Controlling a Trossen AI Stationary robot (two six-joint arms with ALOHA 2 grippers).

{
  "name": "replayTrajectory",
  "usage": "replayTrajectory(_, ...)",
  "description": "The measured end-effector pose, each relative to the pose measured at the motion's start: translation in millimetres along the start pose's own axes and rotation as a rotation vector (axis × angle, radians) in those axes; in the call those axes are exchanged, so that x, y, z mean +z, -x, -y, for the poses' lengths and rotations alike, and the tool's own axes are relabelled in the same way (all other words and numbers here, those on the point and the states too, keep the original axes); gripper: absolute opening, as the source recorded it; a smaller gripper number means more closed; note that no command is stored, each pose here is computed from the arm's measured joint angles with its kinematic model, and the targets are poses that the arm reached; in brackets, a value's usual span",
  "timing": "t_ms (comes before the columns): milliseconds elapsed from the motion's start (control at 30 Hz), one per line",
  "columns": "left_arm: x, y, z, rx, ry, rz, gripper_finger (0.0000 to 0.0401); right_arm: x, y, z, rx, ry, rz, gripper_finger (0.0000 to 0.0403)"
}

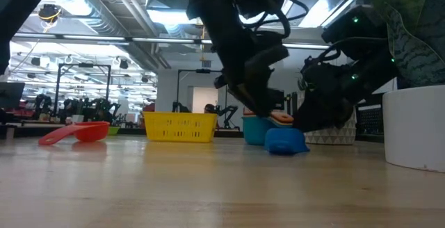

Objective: Nest measuring cups in basket
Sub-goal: Stack the orange measuring cup into the dark blue measuring cup, then stack the blue measuring cup into the orange measuring cup

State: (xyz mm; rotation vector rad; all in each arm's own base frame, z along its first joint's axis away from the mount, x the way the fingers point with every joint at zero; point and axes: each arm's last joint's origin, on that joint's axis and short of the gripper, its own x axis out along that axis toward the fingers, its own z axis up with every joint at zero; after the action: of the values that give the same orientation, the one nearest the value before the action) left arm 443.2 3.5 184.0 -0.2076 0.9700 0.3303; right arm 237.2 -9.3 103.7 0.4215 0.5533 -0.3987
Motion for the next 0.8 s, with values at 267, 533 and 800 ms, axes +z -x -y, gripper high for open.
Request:
replayTrajectory(267,-11,15,16,-0.170,-0.006,-0.135,0.0080,2,4,0,-0.004,0.005,-0.006,0.0138)
replayTrajectory(533,-25,21,44,-0.258,-0.227,-0.155,0.0087,11,14,-2,0.012,0.019,0.024,0.0138)
replayTrajectory(800,-30,26,59,-0.220,-0.386,-0.098,0.0144,18,24,-3,0.024,0.017,0.046,0.0138)
